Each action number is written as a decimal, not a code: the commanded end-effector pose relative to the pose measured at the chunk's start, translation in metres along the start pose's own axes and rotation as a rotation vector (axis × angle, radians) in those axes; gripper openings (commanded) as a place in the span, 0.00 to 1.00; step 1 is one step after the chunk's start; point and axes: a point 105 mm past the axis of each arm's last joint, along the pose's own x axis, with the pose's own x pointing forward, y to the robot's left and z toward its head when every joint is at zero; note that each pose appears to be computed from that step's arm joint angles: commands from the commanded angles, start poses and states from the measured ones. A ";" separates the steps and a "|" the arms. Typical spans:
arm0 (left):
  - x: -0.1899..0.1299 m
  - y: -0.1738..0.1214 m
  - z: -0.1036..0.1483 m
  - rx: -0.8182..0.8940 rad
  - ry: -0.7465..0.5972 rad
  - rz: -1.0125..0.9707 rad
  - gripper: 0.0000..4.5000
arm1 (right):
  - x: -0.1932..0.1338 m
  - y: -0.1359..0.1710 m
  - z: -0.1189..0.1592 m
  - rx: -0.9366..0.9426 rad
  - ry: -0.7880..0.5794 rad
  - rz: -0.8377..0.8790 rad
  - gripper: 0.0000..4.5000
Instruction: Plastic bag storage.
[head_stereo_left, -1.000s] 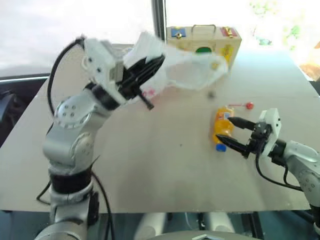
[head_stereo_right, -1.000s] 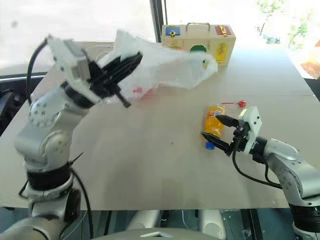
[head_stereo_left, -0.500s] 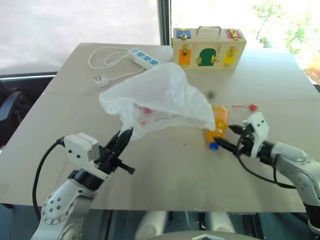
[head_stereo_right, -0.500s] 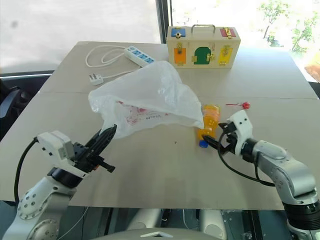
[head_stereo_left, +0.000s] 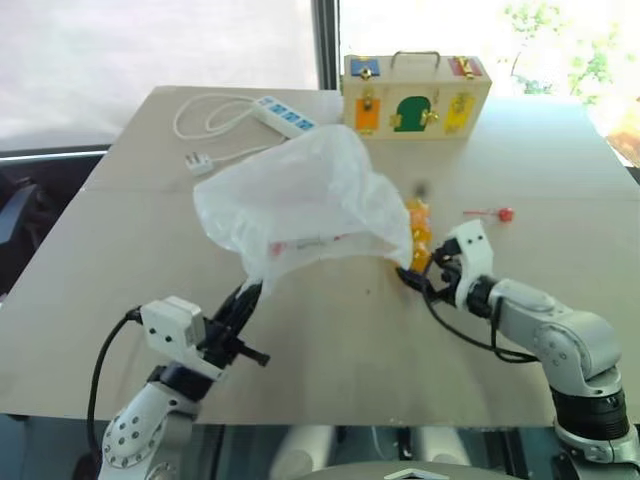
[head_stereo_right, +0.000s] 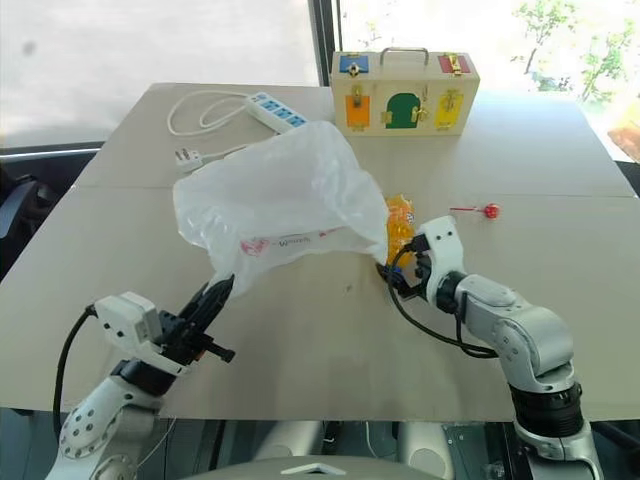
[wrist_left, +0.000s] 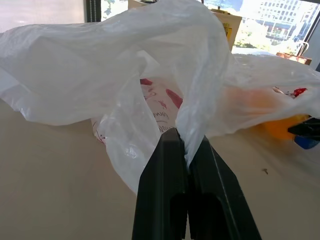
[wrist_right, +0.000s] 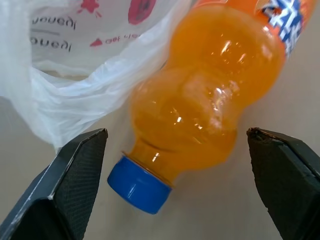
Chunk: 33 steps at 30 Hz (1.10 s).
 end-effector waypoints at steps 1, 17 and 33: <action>0.002 -0.005 0.006 0.019 -0.032 -0.011 0.02 | 0.009 0.001 0.006 -0.075 0.002 -0.023 1.00; 0.004 -0.006 0.004 0.003 -0.018 -0.007 0.00 | -0.001 -0.046 0.027 -0.176 -0.157 -0.200 0.61; 0.009 -0.013 0.007 -0.071 -0.045 -0.084 0.00 | -0.062 0.049 0.098 -0.276 -0.471 0.560 0.61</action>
